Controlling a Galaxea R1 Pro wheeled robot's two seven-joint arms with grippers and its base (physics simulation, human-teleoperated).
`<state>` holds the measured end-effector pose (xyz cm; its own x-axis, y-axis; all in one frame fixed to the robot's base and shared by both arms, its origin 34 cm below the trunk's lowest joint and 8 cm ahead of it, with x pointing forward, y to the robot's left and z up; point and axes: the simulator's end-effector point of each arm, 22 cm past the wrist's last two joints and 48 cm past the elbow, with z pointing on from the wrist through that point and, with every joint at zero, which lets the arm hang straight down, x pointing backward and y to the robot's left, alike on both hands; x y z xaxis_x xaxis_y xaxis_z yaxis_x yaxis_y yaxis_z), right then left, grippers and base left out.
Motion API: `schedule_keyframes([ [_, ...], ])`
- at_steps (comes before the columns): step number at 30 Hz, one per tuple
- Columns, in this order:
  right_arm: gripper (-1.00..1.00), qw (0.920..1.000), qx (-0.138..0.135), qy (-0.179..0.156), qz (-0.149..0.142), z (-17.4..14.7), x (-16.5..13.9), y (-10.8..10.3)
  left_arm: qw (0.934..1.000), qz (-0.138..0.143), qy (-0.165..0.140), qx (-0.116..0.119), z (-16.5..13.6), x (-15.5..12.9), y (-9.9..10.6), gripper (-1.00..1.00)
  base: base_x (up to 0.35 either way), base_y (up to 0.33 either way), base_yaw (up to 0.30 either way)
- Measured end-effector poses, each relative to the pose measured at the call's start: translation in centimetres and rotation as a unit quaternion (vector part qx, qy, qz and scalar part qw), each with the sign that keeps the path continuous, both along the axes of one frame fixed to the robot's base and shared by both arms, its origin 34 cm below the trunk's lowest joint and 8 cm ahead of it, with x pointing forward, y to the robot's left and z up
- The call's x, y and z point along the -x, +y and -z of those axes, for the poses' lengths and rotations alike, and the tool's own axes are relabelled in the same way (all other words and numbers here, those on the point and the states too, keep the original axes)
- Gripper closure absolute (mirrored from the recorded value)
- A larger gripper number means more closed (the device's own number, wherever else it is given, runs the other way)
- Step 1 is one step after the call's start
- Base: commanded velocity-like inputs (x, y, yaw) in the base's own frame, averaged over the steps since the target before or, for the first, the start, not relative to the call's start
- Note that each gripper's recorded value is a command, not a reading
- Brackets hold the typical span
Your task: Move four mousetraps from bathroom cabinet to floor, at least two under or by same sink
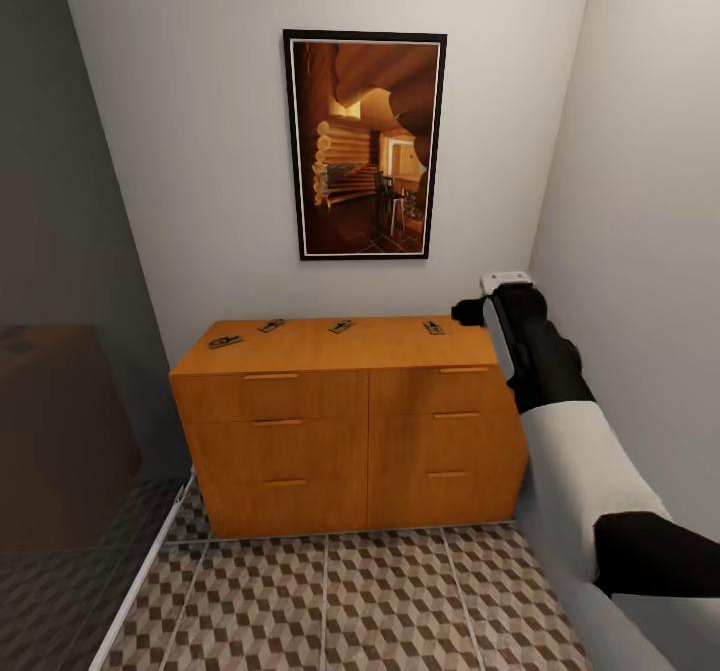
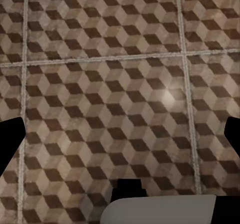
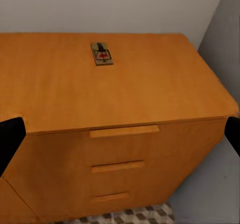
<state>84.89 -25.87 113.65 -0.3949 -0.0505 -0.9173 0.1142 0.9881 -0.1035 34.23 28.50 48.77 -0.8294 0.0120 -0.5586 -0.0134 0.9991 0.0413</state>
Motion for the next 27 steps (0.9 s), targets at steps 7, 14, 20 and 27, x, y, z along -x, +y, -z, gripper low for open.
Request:
schedule_keyframes([
  [7, -1.0, 0.9979, 0.001, 0.062, -0.015, 2.6, -1.8, 2.1, 1.0, 0.001, 0.0, 0.0, 0.0, 0.0, 0.0, -1.0, 0.0, 0.0, 0.0],
  [14, -1.0, 0.9978, 0.001, 0.064, -0.019, 3.0, -2.2, 2.5, 1.0, 0.0, 0.001, 0.001, 0.0, 0.1, -0.1, -1.0, 0.014, 0.0, 0.0],
  [20, -1.0, 0.9978, 0.0, 0.064, -0.021, 2.9, -2.2, 2.7, 1.0, 0.0, 0.002, 0.001, 0.1, 0.2, -0.1, -1.0, 0.169, 0.0, 0.0],
  [27, -1.0, 0.9975, -0.006, 0.063, -0.03, 2.9, -2.2, 3.6, 1.0, 0.0, 0.006, 0.001, 0.2, 0.6, -0.1, -1.0, 0.305, 0.0, 0.0],
])
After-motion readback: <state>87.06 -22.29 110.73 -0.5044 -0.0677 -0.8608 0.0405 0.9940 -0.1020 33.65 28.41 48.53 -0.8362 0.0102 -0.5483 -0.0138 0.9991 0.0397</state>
